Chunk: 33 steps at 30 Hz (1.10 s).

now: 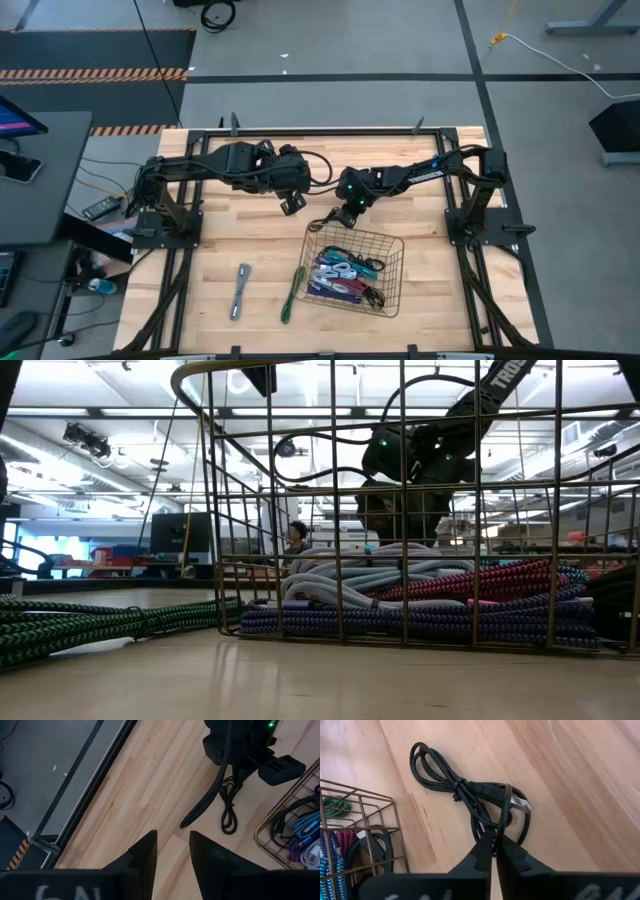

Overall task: Pick and place USB-C Cables
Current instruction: Put the black charger cable into the wire basket

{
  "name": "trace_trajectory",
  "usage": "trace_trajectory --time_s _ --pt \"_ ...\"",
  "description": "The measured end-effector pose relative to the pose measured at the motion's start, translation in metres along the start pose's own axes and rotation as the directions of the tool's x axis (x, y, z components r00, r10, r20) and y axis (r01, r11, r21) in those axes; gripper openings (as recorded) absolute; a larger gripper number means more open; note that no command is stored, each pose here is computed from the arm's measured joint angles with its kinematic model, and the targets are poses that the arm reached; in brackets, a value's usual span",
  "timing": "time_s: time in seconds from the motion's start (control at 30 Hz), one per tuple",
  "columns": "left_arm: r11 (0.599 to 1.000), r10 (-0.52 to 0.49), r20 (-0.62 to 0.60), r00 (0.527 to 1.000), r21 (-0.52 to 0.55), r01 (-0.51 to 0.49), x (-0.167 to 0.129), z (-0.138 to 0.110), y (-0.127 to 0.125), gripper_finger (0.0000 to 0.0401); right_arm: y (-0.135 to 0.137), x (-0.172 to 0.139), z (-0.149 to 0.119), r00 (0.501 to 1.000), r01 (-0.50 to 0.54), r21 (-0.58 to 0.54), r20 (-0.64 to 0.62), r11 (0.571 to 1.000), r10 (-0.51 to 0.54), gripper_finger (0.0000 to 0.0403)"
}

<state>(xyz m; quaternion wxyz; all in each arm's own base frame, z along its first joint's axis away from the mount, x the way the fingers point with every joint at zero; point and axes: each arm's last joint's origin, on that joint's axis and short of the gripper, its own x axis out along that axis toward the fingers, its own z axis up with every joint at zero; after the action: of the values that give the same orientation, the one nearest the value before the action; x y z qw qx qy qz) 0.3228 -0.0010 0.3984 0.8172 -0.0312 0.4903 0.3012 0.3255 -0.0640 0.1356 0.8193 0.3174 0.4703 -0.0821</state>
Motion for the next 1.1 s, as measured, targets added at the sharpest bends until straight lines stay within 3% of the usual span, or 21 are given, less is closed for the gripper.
trace_trajectory --time_s 0.3,0.6,0.87,1.1 --pt "1.000 0.000 0.000 1.000 -0.002 0.000 0.000 0.000 0.000 0.0121 0.006 -0.019 0.007 0.997 -0.002 -0.025 0.076 1.000 0.004 0.0008" --pt "1.000 0.000 0.000 1.000 -0.002 0.000 0.000 0.000 0.000 0.0121 0.014 -0.096 0.020 0.947 0.023 -0.020 0.321 1.000 -0.016 0.0008" --pt "1.000 0.000 0.002 1.000 -0.004 0.000 0.000 0.000 0.000 0.0121 0.013 -0.155 -0.002 0.909 0.164 0.069 0.376 0.984 -0.177 0.0008" --pt "1.000 -0.001 0.002 1.000 -0.004 0.001 0.000 0.000 0.000 0.0121 0.025 -0.189 -0.023 0.877 0.153 0.123 0.440 0.981 -0.192 0.0008"
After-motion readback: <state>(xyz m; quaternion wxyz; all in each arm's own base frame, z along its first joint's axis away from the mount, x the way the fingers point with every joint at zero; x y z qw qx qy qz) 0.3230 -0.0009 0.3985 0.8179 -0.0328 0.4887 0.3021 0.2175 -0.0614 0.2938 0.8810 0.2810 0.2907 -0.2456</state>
